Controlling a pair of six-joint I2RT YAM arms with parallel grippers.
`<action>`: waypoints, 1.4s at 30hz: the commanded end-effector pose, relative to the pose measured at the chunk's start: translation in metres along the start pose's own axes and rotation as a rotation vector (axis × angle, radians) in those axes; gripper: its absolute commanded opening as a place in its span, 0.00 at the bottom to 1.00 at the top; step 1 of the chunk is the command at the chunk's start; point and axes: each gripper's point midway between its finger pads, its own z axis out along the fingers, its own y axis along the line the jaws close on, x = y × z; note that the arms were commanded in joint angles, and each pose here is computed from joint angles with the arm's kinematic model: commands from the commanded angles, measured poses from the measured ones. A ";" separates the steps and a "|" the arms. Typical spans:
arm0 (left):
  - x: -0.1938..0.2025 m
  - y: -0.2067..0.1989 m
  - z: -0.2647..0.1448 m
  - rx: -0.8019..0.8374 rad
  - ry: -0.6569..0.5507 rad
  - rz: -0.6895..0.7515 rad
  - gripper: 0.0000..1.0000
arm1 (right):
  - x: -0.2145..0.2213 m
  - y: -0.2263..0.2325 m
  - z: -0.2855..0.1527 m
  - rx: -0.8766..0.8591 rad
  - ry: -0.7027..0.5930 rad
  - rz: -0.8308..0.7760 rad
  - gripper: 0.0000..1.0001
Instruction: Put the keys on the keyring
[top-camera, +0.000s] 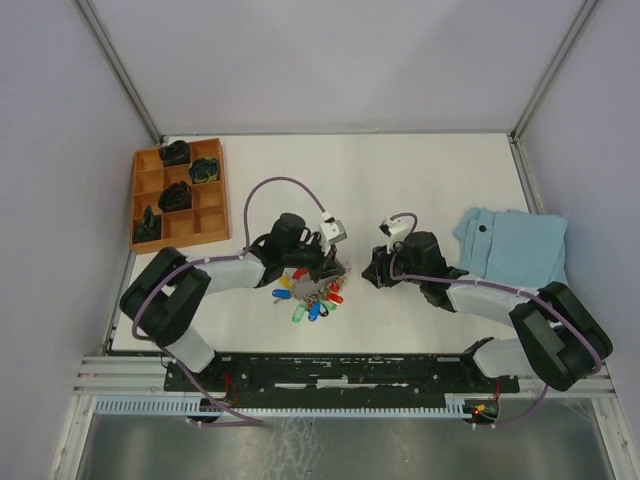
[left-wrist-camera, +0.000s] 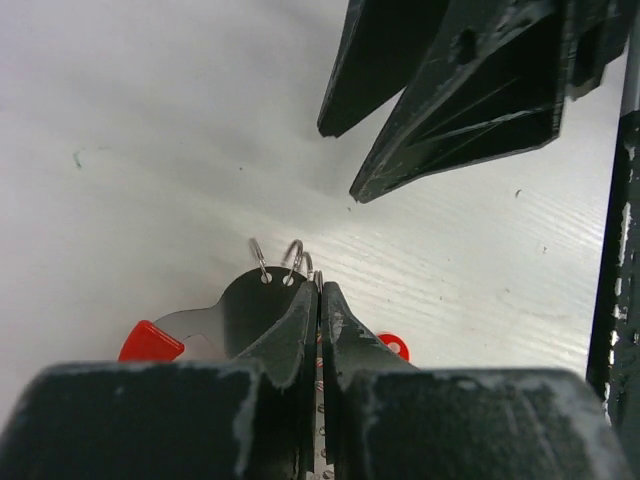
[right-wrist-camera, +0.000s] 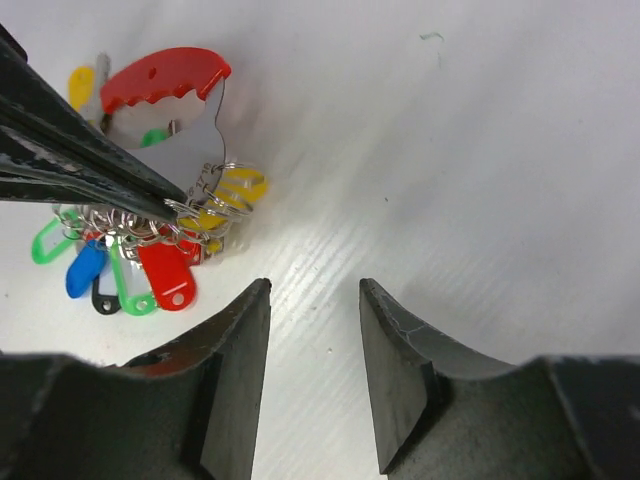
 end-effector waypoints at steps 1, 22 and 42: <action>-0.057 0.005 -0.028 -0.085 -0.217 0.143 0.03 | -0.061 0.028 -0.002 -0.129 -0.182 -0.074 0.48; -0.082 0.000 -0.075 -0.202 -0.407 0.214 0.03 | -0.090 0.090 0.004 -0.442 -0.359 -0.384 0.41; -0.083 -0.006 -0.076 -0.164 -0.424 0.205 0.03 | -0.096 0.104 0.014 -0.537 -0.358 -0.465 0.37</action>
